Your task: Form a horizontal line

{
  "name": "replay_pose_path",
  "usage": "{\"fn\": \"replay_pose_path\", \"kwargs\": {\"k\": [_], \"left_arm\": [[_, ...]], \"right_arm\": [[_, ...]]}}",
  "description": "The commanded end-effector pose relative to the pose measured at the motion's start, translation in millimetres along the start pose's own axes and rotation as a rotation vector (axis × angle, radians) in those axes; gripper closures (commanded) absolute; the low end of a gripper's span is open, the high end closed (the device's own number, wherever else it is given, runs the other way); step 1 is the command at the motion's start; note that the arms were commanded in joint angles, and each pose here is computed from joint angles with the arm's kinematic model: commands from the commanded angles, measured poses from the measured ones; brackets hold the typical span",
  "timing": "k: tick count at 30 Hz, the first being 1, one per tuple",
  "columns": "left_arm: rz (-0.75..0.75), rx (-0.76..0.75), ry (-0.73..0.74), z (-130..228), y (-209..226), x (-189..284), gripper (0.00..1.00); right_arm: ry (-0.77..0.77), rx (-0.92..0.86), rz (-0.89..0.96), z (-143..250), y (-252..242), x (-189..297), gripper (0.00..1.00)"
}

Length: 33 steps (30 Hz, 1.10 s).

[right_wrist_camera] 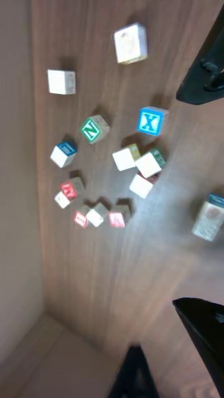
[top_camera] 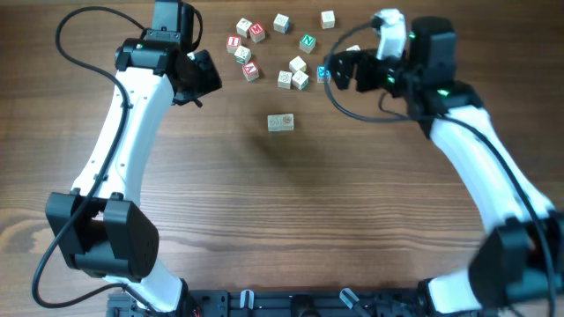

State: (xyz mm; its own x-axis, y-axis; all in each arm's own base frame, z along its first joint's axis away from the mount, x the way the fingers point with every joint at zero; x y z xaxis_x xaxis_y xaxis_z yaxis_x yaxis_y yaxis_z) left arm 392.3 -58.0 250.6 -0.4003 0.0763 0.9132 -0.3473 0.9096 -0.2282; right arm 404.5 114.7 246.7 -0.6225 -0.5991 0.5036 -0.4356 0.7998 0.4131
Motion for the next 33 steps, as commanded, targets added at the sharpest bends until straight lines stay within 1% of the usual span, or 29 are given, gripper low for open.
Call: {"fn": "replay_pose_path", "kwargs": {"k": [1, 4, 6, 9, 10, 13, 15, 18, 20, 22, 23, 24, 25, 28, 33], "left_arm": [[0.015, -0.013, 0.006, 0, -2, -4, 0.51], [0.02, -0.027, -0.002, -1, -3, -5, 0.51], [0.02, -0.029, 0.001, 1, -3, -6, 0.49], [0.008, -0.029, 0.02, 7, 0, -15, 0.49], [0.003, -0.028, 0.029, 9, 2, -19, 0.49], [-0.017, -0.026, 0.061, 19, 9, -32, 0.48], [-0.028, -0.026, 0.08, 25, 13, -39, 0.47], [-0.036, -0.025, 0.091, 30, 16, -45, 0.44], [-0.038, -0.018, 0.094, 32, 17, -48, 0.43], [-0.038, -0.018, 0.095, 32, 17, -48, 0.43], [-0.038, -0.018, 0.095, 32, 17, -48, 0.43], [-0.038, -0.018, 0.095, 32, 17, -48, 0.42], [-0.038, -0.018, 0.095, 32, 17, -48, 0.41], [-0.039, -0.018, 0.096, 32, 17, -48, 0.4], [-0.04, -0.019, 0.099, 33, 17, -48, 0.39]], "right_arm": [[0.077, -0.065, 0.057, 13, -20, -49, 0.01], [0.106, -0.06, 0.17, 13, -29, -76, 0.0], [0.132, -0.034, 0.254, 13, -33, -91, 0.0], [0.176, 0.021, 0.316, 19, -34, -115, 0.01], [0.188, 0.036, 0.323, 23, -34, -121, 0.02], [0.218, 0.056, 0.438, 42, -48, -140, 0.12], [0.233, 0.059, 0.48, 51, -57, -147, 0.13], [0.246, 0.058, 0.485, 59, -65, -153, 0.16], [0.24, 0.056, 0.486, 61, -70, -157, 0.21], [0.242, 0.046, 0.472, 65, -71, -161, 0.3], [0.243, 0.044, 0.456, 66, -70, -162, 0.33], [0.249, 0.039, 0.444, 69, -72, -166, 0.4], [0.248, 0.033, 0.446, 71, -73, -167, 0.43], [0.247, 0.021, 0.447, 73, -74, -169, 0.49], [0.242, 0.011, 0.45, 72, -75, -168, 0.63]]}}
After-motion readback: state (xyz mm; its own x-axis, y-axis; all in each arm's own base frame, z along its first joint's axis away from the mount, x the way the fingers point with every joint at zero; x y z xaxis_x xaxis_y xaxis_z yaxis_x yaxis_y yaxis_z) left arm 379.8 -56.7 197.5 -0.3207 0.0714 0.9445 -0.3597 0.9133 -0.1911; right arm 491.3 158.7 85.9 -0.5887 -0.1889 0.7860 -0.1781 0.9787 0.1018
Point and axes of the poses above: each gripper's point midway between its finger pads, its own x axis back along the fingers, its own y axis along the line the jaws close on, z = x × y, the point moved 9 cm from there along x, back along the fingers, and after that the axes turned 2 degrees about x, right-handed, at the moved point
